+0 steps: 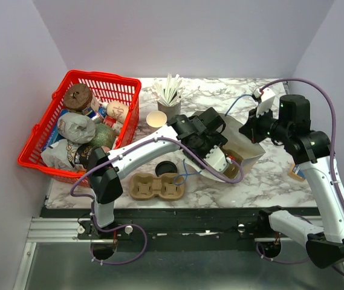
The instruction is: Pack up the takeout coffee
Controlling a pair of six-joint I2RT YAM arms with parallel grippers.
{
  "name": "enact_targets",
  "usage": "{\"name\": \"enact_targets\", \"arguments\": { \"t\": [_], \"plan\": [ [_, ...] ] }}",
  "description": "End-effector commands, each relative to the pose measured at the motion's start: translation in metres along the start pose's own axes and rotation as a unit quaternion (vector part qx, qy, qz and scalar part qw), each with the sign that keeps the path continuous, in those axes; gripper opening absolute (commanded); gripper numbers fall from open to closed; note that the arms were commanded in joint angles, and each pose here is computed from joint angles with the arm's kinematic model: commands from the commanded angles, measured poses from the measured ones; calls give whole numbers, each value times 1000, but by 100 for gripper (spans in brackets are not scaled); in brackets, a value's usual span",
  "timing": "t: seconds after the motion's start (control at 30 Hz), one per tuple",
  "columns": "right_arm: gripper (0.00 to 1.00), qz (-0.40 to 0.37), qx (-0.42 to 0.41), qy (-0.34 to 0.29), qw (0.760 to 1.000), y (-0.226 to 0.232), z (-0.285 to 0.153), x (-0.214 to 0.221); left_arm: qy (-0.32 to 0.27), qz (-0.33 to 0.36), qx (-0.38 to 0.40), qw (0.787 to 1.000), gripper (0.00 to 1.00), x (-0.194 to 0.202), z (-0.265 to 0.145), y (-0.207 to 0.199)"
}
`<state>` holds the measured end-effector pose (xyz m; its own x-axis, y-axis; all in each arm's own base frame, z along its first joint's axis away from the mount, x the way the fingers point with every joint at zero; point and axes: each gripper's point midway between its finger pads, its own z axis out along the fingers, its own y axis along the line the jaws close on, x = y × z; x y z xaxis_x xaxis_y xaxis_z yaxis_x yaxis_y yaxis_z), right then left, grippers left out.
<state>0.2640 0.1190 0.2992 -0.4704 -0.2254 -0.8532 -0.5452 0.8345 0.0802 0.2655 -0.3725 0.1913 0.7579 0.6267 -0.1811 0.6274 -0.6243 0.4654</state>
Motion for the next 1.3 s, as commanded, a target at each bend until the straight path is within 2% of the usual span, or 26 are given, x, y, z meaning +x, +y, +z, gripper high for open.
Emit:
{"name": "enact_targets", "arguments": {
  "t": [0.0, 0.2, 0.37, 0.5, 0.77, 0.93, 1.1, 1.2, 1.27],
  "plan": [
    [1, -17, -15, -12, 1000, 6, -1, -2, -8, 7, -38, 999, 0, -11, -13, 24],
    [0, -36, -46, -9, 998, 18, -5, 12, 15, -20, -24, 999, 0, -3, -3, 22],
    [1, -41, -57, -13, 997, 23, -9, 13, 6, -22, -15, 1000, 0, -6, 4, 18],
    [1, -45, -53, -15, 997, 23, -11, 13, -1, -52, -8, 999, 0, -10, 10, 22],
    [0, -64, -51, -18, 996, 26, -17, 17, 5, -196, 12, 981, 0, -14, -1, 9],
    [1, -72, -42, -12, 996, 25, -18, 26, 1, -255, 22, 967, 0, -9, -11, -12],
    [1, -77, -38, -15, 996, 24, -15, 29, -21, -351, 14, 936, 0, -17, -13, -12],
    [1, -69, -36, -18, 997, 24, -13, 32, -44, -347, -4, 937, 0, -21, -13, -12],
    [1, -62, -37, -13, 997, 24, -11, 32, -56, -308, -29, 949, 0, -19, -12, -6]
  ]
}}
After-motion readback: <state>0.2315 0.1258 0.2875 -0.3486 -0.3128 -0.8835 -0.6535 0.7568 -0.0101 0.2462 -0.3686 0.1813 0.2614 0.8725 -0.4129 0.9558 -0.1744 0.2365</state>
